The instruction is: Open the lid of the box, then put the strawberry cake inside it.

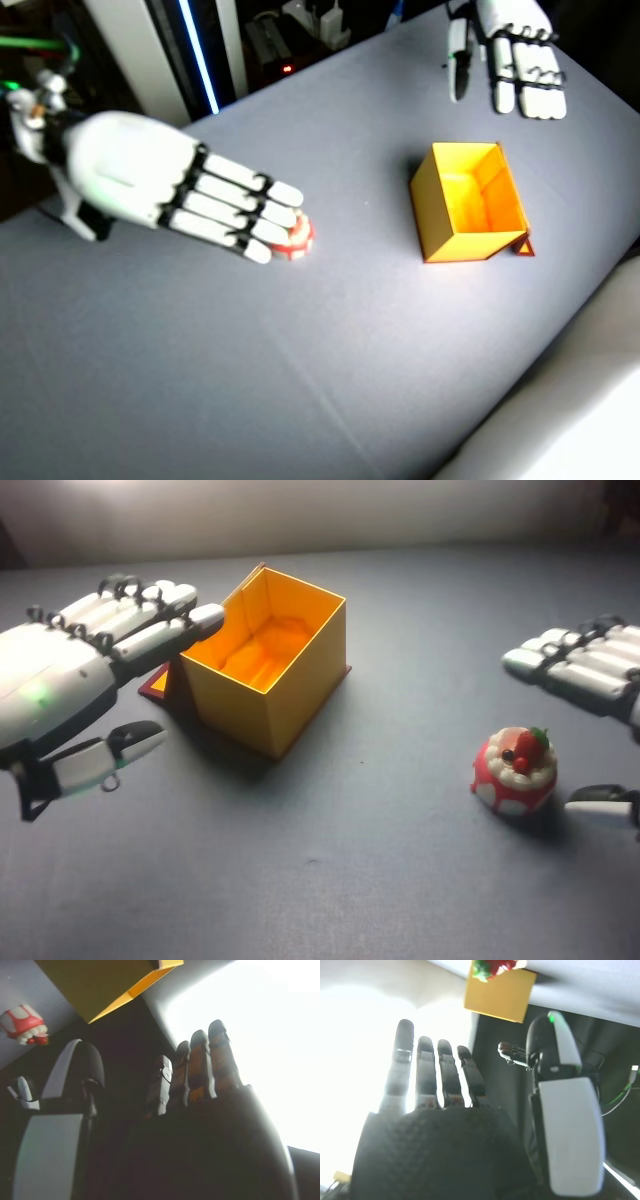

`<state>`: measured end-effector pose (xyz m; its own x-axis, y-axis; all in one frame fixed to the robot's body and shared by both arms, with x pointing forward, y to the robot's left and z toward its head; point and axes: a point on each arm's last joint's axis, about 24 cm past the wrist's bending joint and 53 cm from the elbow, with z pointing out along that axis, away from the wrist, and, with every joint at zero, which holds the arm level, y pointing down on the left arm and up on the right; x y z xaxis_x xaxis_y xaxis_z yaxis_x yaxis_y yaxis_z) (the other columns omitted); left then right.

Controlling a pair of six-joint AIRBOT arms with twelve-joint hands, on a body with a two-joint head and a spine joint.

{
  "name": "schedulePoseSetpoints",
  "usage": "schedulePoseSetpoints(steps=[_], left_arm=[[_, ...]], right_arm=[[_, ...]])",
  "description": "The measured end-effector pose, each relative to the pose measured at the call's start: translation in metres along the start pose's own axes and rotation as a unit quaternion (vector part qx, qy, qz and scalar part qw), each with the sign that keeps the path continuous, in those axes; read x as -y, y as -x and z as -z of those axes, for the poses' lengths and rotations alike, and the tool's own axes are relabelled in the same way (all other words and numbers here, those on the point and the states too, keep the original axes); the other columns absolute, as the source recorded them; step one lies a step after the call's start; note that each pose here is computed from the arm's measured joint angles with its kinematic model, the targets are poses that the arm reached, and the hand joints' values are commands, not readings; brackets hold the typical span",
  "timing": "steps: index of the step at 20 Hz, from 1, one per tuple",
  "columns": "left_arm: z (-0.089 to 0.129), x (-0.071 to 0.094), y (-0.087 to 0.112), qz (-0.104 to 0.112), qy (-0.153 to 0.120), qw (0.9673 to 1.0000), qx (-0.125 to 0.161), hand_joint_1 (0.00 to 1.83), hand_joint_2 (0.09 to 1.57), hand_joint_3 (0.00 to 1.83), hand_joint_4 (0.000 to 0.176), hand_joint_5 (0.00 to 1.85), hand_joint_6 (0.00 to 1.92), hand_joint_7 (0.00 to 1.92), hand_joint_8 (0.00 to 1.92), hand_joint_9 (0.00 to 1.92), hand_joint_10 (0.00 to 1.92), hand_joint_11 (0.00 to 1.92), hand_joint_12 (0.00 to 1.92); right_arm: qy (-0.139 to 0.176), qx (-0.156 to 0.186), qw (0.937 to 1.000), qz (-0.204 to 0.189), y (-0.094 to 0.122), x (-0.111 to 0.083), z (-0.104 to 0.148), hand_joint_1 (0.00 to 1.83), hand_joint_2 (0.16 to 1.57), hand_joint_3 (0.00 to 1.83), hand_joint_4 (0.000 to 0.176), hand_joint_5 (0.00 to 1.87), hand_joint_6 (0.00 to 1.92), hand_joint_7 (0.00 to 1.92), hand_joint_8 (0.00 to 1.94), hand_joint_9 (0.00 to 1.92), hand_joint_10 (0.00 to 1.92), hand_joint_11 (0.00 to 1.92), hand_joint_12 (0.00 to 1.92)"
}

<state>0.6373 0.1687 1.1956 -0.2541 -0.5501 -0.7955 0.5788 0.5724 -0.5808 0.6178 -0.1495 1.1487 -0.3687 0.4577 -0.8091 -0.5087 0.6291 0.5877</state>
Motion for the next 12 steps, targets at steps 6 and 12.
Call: schedulePoseSetpoints(steps=[6,12], left_arm=[[0.016,0.005,-0.018,-0.02,0.001,0.9987,-0.047,0.7,1.4,0.01,0.008,0.14,0.0,0.1,0.0,0.17,0.04,0.0,1.23],[0.016,0.005,-0.021,-0.015,0.0,0.9985,-0.053,0.58,1.47,0.01,0.023,0.08,0.0,0.06,0.0,0.14,0.02,0.0,1.14]], right_arm=[[-0.01,-0.042,0.9991,0.001,-0.027,0.007,-0.033,1.11,1.1,0.0,0.0,0.13,0.02,0.15,0.01,0.18,0.08,0.0,1.29],[-0.031,-0.064,0.9975,0.002,-0.039,0.02,-0.051,1.33,1.18,0.0,0.0,0.75,1.11,0.89,1.17,0.81,1.43,0.66,1.83]])
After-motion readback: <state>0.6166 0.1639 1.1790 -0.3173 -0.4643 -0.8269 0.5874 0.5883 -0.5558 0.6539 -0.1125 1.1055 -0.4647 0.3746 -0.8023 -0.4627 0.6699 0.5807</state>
